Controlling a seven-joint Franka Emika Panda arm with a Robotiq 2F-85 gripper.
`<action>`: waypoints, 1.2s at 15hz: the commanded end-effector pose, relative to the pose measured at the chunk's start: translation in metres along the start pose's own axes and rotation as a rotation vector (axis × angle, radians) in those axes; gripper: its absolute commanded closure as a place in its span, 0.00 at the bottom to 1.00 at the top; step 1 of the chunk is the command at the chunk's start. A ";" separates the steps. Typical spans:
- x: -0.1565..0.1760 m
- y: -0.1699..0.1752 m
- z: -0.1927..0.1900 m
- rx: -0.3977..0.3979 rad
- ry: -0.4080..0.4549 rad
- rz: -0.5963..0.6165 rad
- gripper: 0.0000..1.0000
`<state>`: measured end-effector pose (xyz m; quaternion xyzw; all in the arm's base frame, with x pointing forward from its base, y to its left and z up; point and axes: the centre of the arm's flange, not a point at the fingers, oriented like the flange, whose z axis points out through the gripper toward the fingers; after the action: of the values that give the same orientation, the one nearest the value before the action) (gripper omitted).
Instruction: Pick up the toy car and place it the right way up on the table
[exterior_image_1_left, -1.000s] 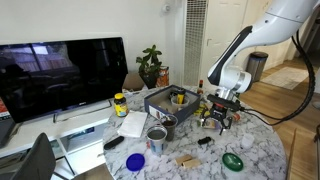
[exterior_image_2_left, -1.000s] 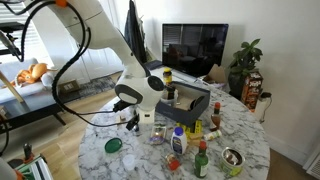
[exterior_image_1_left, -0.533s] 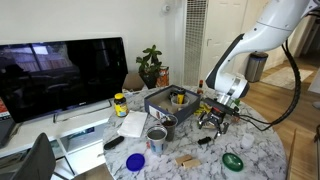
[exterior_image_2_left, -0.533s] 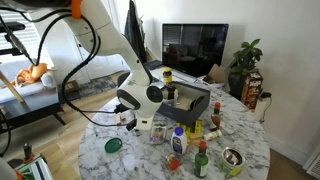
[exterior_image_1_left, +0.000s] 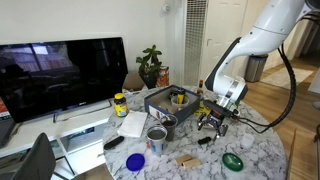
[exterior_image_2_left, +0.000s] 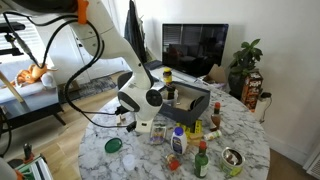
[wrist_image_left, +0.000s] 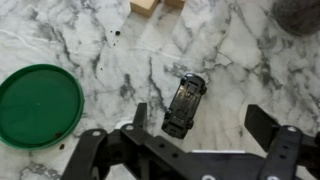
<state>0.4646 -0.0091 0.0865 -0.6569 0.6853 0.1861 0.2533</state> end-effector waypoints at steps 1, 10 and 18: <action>0.007 0.007 0.009 -0.016 0.023 -0.002 0.00; 0.024 0.009 0.008 0.023 0.085 0.075 0.38; 0.025 0.009 0.006 0.039 0.063 0.104 0.17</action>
<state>0.4582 -0.0256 0.0718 -0.6326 0.7202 0.1640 0.2330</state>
